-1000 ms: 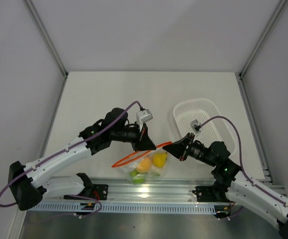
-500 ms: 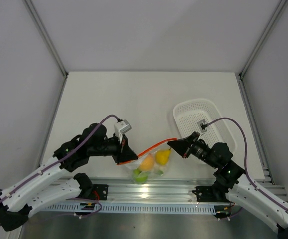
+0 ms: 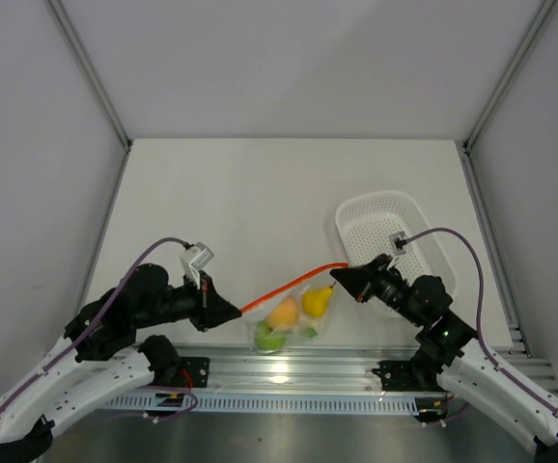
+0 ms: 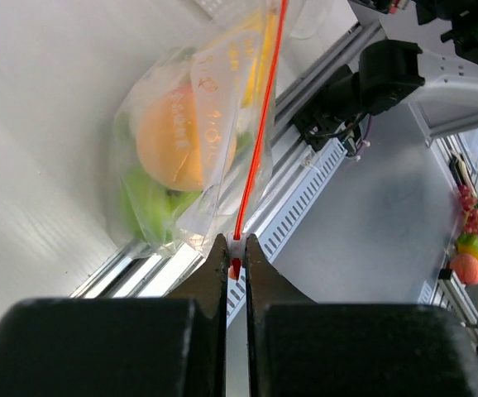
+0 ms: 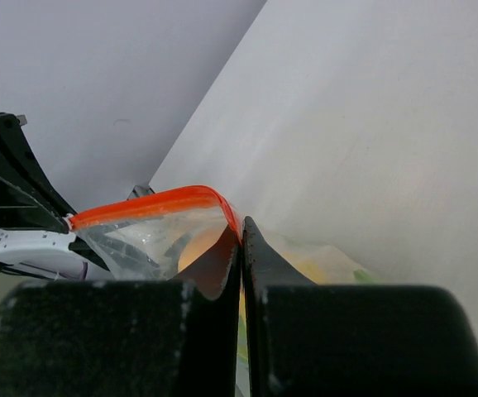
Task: Place the food in the zip-top bag and seal the zipper
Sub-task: Zip the zipper food storage bag at the center of the board, then place the zipper food storage bag at the center of the board.
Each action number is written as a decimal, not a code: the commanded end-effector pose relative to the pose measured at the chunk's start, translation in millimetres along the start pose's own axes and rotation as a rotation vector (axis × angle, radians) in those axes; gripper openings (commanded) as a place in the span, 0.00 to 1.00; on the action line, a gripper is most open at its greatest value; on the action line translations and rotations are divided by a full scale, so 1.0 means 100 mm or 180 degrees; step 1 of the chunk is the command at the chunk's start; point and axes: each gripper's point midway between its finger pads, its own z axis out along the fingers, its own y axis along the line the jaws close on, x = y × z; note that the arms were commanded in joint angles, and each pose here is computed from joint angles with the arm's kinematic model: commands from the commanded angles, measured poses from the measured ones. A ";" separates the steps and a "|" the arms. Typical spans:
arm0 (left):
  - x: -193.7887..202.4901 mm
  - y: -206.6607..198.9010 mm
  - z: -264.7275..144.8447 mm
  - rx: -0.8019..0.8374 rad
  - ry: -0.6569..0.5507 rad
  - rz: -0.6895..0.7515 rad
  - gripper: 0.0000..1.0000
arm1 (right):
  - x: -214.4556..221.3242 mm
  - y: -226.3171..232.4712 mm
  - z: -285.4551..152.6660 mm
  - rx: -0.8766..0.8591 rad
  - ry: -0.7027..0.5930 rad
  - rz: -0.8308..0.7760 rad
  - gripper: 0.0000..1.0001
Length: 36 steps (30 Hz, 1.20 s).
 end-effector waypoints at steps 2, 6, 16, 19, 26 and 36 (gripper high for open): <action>0.12 0.23 -0.07 -0.0392 -0.0035 -0.0373 0.01 | -0.25 0.01 0.05 0.0130 -0.0236 -0.0024 0.00; -0.02 0.40 -0.24 -0.0734 -0.0442 -0.0504 0.32 | -0.30 0.05 0.18 0.0104 -0.0213 -0.0025 0.00; -0.45 0.21 -0.60 -0.0587 -0.1117 -0.0316 0.99 | -0.73 0.11 1.42 0.0212 0.0005 -0.0079 0.00; -0.47 0.11 -0.61 -0.0403 -0.1166 -0.0302 0.99 | -0.82 -0.03 1.85 0.0323 0.0087 -0.0047 0.00; -0.27 -0.01 -0.53 -0.0075 -0.0937 -0.0457 0.99 | -0.83 -0.69 2.56 0.0851 0.0473 0.0057 0.00; -0.23 -0.04 -0.53 0.0009 -0.0924 -0.0488 1.00 | -0.30 -0.99 2.95 0.1088 0.1086 -0.0052 0.52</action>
